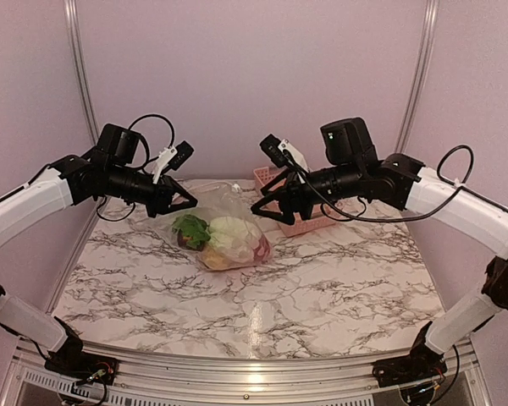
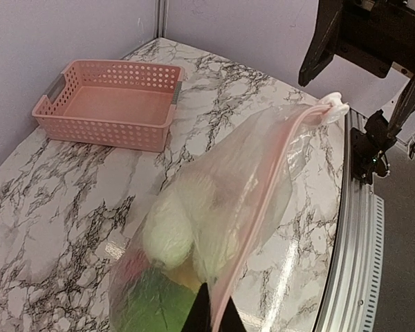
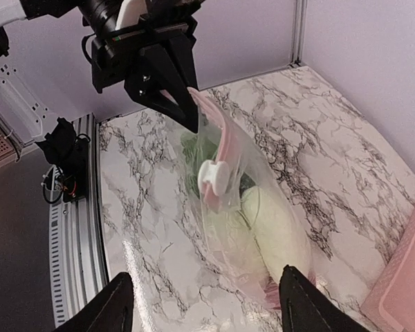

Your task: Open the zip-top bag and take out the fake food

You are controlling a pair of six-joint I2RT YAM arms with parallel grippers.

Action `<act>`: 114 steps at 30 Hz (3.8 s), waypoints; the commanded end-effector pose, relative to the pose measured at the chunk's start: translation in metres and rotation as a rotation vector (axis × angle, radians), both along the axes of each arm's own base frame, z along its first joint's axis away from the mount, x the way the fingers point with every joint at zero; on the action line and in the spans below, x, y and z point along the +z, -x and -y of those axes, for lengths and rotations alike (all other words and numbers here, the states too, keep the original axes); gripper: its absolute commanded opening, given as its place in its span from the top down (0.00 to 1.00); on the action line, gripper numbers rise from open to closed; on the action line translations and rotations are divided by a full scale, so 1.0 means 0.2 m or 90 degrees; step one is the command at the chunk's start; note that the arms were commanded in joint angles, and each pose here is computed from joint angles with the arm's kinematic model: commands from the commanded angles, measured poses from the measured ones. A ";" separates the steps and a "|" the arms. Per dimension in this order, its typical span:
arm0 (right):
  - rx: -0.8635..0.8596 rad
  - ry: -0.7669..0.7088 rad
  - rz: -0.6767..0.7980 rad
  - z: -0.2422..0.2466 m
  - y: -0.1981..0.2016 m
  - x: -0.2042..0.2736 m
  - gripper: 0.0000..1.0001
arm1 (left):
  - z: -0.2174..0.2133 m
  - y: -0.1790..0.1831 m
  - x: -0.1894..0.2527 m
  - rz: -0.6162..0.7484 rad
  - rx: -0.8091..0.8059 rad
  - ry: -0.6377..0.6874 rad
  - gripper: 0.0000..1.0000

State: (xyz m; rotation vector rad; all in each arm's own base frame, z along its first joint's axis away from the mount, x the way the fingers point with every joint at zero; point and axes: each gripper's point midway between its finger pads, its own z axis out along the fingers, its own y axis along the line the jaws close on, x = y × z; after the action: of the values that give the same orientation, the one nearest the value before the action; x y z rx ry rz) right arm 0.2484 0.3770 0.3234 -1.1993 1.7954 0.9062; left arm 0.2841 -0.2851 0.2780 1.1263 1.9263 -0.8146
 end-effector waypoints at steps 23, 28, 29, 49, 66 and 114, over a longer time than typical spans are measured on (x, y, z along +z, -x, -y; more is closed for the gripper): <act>0.044 -0.172 0.173 -0.20 -0.11 0.12 0.82 | 0.04 0.03 0.16 -0.045 -0.069 0.127 1.00; 0.047 -0.175 0.178 -0.19 -0.10 0.17 0.77 | 0.03 0.03 0.12 -0.053 -0.060 0.121 1.00; 0.049 -0.175 0.179 -0.19 -0.10 0.18 0.75 | 0.03 0.02 0.13 -0.052 -0.059 0.121 1.00; 0.072 -0.165 0.178 -0.24 -0.08 0.17 1.00 | 0.07 0.03 0.43 0.140 -0.023 0.100 0.53; 0.085 -0.144 0.155 -0.26 -0.07 0.13 1.00 | 0.37 0.08 0.49 0.186 -0.129 0.099 0.51; -0.100 -0.197 0.163 0.15 -0.34 0.17 1.00 | -0.10 0.06 0.04 0.089 0.037 -0.006 0.91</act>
State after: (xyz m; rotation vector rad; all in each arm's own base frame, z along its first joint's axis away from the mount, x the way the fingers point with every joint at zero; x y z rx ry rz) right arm 0.2937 0.3774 0.3220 -1.0547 1.5106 0.9412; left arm 0.2728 -0.3020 0.3014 1.1935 1.7148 -0.7351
